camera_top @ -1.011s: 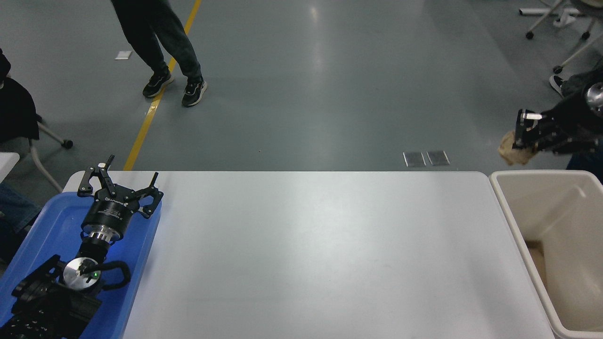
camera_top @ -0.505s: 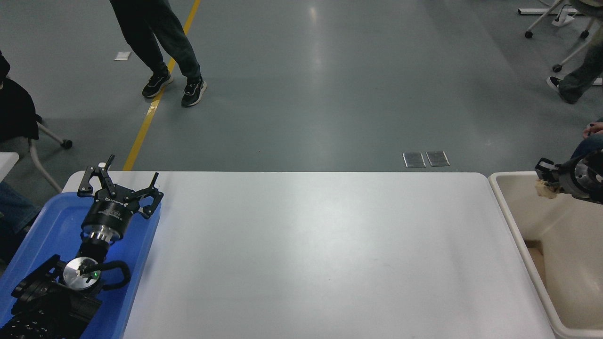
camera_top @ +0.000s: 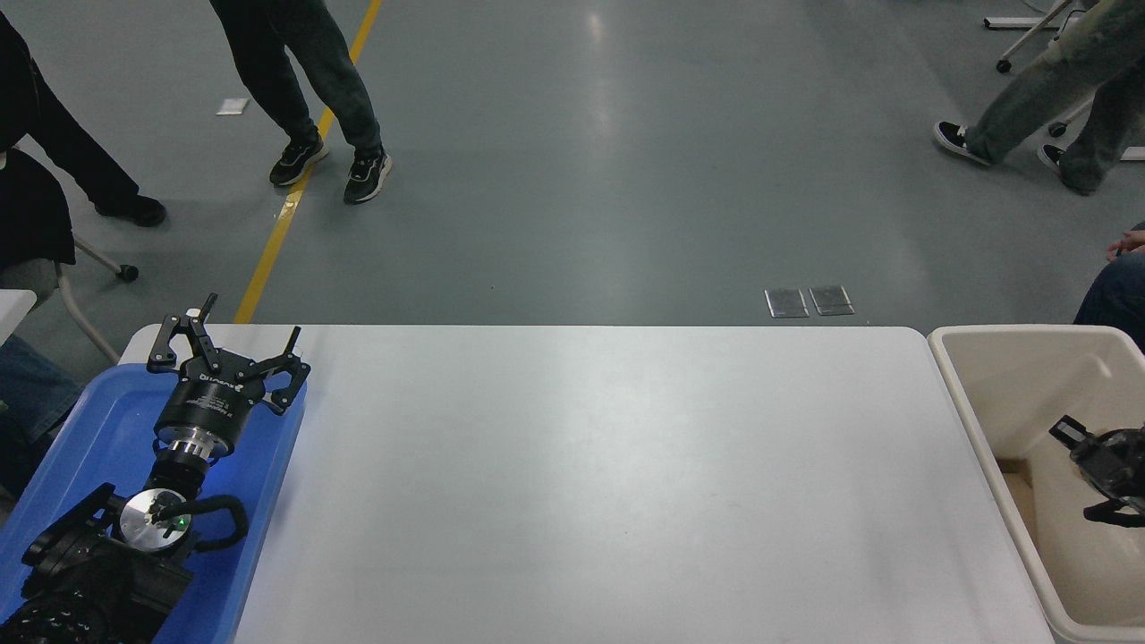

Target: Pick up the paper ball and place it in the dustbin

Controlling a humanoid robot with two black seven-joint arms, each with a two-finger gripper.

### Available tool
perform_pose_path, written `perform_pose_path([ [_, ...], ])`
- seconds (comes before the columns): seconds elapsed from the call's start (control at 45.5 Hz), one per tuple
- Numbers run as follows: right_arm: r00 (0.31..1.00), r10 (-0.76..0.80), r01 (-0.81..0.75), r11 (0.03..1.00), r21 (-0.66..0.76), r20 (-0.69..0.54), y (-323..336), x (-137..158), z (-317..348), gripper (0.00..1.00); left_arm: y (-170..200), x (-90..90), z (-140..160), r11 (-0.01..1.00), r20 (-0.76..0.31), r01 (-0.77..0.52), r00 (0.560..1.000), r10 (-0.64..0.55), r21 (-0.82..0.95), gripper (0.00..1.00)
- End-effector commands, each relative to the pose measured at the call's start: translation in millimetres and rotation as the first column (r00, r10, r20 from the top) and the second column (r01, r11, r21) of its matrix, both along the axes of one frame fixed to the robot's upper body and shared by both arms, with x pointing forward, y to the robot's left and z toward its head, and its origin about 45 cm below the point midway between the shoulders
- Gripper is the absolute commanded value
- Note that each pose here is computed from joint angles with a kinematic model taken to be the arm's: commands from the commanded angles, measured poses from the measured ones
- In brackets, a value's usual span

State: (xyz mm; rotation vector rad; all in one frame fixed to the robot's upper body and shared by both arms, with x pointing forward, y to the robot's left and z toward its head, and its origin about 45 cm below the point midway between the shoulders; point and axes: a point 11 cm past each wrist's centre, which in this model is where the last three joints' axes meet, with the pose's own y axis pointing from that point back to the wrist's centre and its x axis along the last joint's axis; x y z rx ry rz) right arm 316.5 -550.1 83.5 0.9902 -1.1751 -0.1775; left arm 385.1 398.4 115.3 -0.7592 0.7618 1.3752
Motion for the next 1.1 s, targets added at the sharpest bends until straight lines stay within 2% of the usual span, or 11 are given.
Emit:
perform_pose_path([
  [0.0, 0.999, -0.05, 0.049, 0.998, 0.033, 0.018, 0, -4, -3, 1.0, 0, 0.0, 0, 1.0, 0.0, 0.0, 1.0, 0.0, 0.0, 0.99],
  [0.308, 1.0, 0.004, -0.004, 0.992, 0.13, -0.001, 13, 15, 33, 1.0, 0, 0.0, 0, 1.0, -0.001, 0.001, 1.0, -0.001, 0.0, 0.99],
  [0.462, 0.991, 0.122, -0.113, 0.982, 0.15, -0.055, 37, 35, 63, 1.0, -1, 0.1, 0, 1.0, 0.0, 0.0, 1.0, 0.0, -0.002, 0.99],
  [0.593, 0.953, 0.283, -0.234, 0.917, 0.322, -0.112, 103, 45, 102, 1.0, 0, 0.0, 0, 1.0, 0.001, -0.001, 1.0, 0.001, -0.001, 0.99],
  [0.681, 0.915, 0.387, -0.312, 0.859, 0.405, -0.115, 148, 50, 127, 1.0, 0, 0.0, 0, 1.0, 0.0, 0.0, 1.0, 0.0, 0.0, 0.99],
  [0.879, 0.801, 0.578, -0.448, 0.753, 0.481, -0.158, 214, 47, 178, 1.0, 0, 0.0, 0, 1.0, 0.0, 0.0, 1.0, 0.0, 0.0, 0.99],
  [1.077, 0.631, 0.752, -0.549, 0.607, 0.574, -0.191, 279, 29, 230, 1.0, 0, 0.0, 0, 1.0, 0.0, 0.0, 1.0, 0.0, 0.0, 0.99],
])
